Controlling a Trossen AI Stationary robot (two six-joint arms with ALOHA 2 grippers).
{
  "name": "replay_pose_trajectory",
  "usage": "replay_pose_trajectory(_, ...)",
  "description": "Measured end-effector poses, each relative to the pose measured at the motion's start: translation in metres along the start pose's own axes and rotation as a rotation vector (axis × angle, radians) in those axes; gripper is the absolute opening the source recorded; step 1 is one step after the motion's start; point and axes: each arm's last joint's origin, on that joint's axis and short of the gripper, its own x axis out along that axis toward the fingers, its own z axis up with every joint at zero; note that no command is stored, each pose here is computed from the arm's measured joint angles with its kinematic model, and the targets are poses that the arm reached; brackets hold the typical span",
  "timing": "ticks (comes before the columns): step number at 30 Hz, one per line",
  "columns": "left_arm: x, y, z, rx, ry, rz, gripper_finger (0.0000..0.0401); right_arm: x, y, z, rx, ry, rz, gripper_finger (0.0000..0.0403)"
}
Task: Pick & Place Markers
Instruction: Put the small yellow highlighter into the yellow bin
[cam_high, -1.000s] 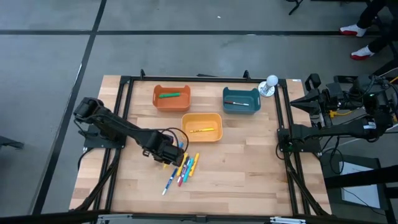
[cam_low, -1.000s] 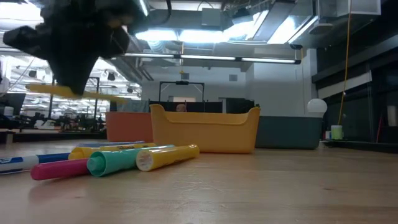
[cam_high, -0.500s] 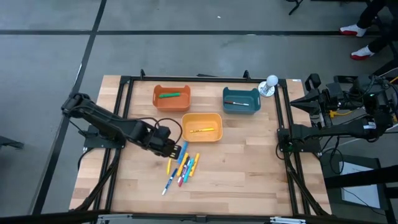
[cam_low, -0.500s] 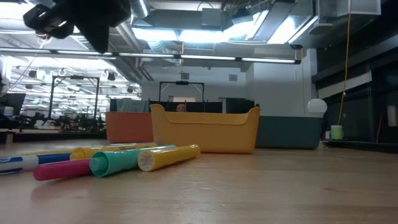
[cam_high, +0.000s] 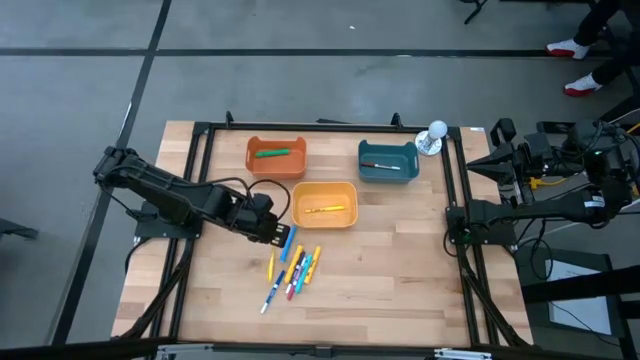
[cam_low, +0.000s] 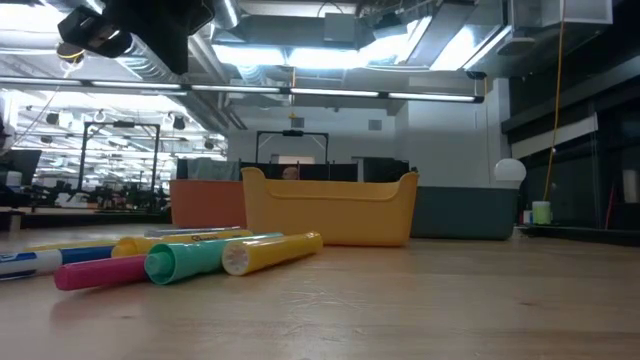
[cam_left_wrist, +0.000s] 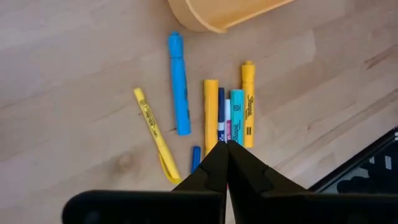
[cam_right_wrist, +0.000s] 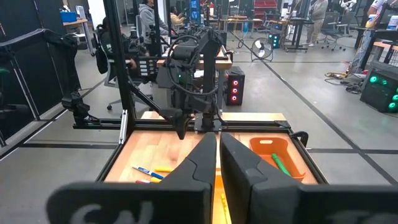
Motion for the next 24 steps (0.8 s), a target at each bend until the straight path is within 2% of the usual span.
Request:
replay_pose_trajectory(12, 0.0, 0.0, -0.001, -0.058, 0.018, -0.001, 0.0022, 0.0, 0.0, 0.0, 0.0, 0.0, 0.0, 0.0023)
replay_pose_trajectory(16, 0.001, 0.0, -0.001, -0.091, 0.036, 0.002, 0.0056, 0.0, 0.0, 0.0, 0.0, 0.0, 0.0, 0.0023)
replay_pose_trajectory(24, 0.013, -0.002, -0.005, -0.197, 0.113, 0.055, 0.0153, 0.0, 0.0, 0.0, 0.0, 0.0, 0.0, 0.0023)
